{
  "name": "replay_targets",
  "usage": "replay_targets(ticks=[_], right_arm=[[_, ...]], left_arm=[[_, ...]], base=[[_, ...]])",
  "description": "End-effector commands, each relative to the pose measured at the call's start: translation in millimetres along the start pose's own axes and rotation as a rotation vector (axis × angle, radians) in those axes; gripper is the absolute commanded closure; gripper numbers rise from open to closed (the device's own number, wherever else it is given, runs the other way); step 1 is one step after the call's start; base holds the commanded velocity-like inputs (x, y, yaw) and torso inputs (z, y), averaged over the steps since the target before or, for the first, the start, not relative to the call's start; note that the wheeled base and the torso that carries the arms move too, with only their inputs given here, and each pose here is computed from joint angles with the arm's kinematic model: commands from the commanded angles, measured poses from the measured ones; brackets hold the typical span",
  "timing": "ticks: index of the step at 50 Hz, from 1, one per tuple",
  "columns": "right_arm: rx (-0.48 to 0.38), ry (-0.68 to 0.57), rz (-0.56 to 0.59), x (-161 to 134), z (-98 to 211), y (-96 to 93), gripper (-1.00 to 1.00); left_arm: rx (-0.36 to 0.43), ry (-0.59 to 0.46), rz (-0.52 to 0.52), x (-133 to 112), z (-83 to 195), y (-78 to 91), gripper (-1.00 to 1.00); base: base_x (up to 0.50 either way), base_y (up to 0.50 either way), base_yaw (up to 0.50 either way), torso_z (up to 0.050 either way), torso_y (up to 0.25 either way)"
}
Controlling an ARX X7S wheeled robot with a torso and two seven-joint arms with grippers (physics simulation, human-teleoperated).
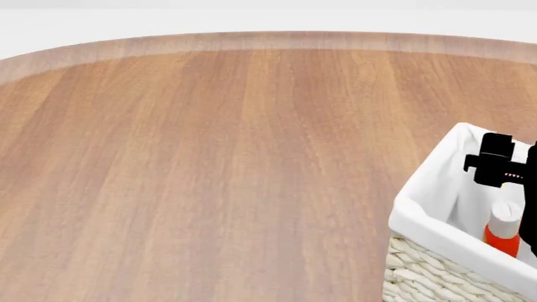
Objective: Pick up the ketchup, and put it in the basket.
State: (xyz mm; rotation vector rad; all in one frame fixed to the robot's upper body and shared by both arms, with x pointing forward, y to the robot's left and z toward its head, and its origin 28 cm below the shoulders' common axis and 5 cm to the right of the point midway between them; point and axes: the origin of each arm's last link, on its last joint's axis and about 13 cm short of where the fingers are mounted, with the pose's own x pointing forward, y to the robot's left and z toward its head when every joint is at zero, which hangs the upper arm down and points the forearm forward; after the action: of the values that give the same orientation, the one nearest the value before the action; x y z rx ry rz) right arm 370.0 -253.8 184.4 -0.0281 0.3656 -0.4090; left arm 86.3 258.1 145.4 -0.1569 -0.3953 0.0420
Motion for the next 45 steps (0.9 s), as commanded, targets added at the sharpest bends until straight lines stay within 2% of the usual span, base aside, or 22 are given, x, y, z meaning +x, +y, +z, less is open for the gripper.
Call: replay_targets(ticks=[1, 23, 36, 41, 45], right_arm=[[0.05, -0.083, -0.069, -1.1, 9.4, -3.9, -1.0], [0.088, -0.25, -0.054, -6.5, 27.9, -3.5, -1.0], [0.15, -0.421, -0.057, -13.4, 43.0, -4.2, -1.0], [0.152, -0.443, -0.041, -15.8, 45.9, -3.8, -1.0], [0.162, -0.517, -0.027, -19.3, 50.0, -3.6, -1.0]], left_arm=[[-0.001, -0.004, -0.002, -0.4, 1.0, 0.2, -1.0], [-0.001, -0.006, -0.001, -0.3, 2.0, 0.0, -1.0], [-0.003, -0.007, 0.0, -0.6, 2.1, 0.1, -1.0], [-0.003, -0.008, 0.0, -0.6, 2.4, -0.1, -1.0], [-0.003, -0.009, -0.001, -0.6, 2.5, -0.5, -1.0]], base=[[0.0, 0.0, 0.0, 0.0, 0.0], [0.0, 0.0, 0.0, 0.0, 0.0], [0.0, 0.0, 0.0, 0.0, 0.0], [0.0, 0.0, 0.0, 0.0, 0.0], [0.0, 0.0, 0.0, 0.0, 0.0]])
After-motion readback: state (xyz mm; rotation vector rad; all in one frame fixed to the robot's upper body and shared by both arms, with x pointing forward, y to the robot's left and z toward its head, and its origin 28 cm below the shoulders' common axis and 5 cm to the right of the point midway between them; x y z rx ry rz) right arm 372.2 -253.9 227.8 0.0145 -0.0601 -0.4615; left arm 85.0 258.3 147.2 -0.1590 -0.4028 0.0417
